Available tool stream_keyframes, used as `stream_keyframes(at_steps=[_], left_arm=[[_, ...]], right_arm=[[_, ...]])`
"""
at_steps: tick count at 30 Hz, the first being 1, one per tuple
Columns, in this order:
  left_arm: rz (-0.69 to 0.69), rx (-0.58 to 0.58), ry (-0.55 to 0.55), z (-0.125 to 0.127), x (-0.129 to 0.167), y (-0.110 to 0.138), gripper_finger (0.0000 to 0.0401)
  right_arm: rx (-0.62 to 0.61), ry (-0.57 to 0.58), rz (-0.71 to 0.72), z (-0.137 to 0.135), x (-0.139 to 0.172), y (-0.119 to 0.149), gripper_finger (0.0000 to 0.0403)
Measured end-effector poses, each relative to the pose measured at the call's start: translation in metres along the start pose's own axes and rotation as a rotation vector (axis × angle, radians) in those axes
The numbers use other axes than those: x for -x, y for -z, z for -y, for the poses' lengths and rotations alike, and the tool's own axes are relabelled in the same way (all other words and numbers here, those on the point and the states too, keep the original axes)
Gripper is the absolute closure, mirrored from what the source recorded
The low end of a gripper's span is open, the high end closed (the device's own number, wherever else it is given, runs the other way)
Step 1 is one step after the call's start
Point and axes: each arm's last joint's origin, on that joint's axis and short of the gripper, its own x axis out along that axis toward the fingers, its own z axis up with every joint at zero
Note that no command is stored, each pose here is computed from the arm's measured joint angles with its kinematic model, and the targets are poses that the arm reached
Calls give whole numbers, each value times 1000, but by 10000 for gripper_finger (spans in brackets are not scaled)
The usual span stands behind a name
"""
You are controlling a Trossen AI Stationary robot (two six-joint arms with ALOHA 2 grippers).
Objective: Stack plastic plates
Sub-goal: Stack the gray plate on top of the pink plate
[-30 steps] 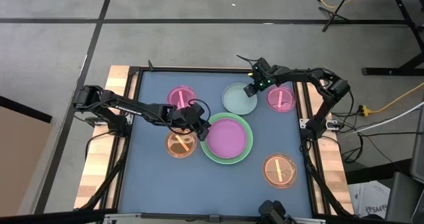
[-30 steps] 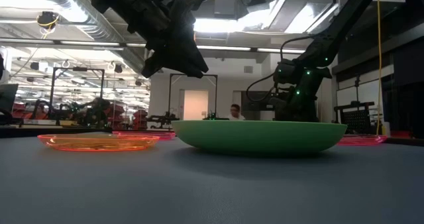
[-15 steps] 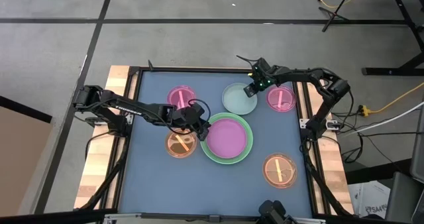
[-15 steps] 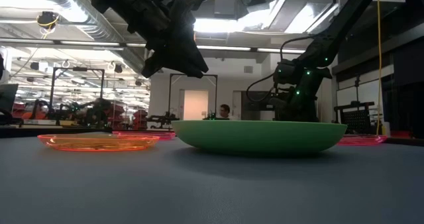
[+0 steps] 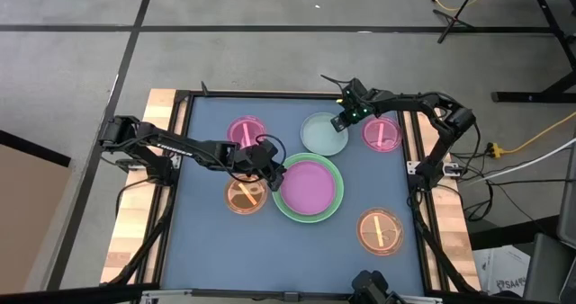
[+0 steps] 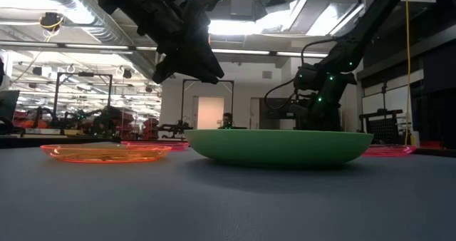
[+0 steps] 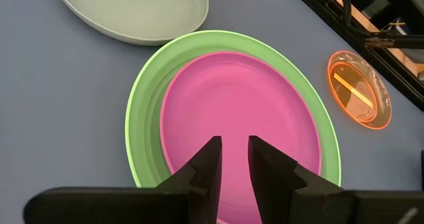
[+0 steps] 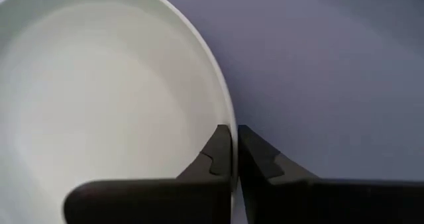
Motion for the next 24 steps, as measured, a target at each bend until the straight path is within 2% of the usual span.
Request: stream_keyframes(at_steps=[8,11,18,24], left_arm=[[-3,-4,-1,0,0,0,333],[-17,-50,-2,-1,0,1,333],[-19,-55,-1,-1,0,1,333],[-45,-89,-8,-2,0,3,333]], right_arm=[[13,-18,51,-7,13,-25,401],[17,-27,66,-11,22,-38,402],[43,-42,87,-22,51,-70,402],[60,-131,98,-33,78,-90,402]])
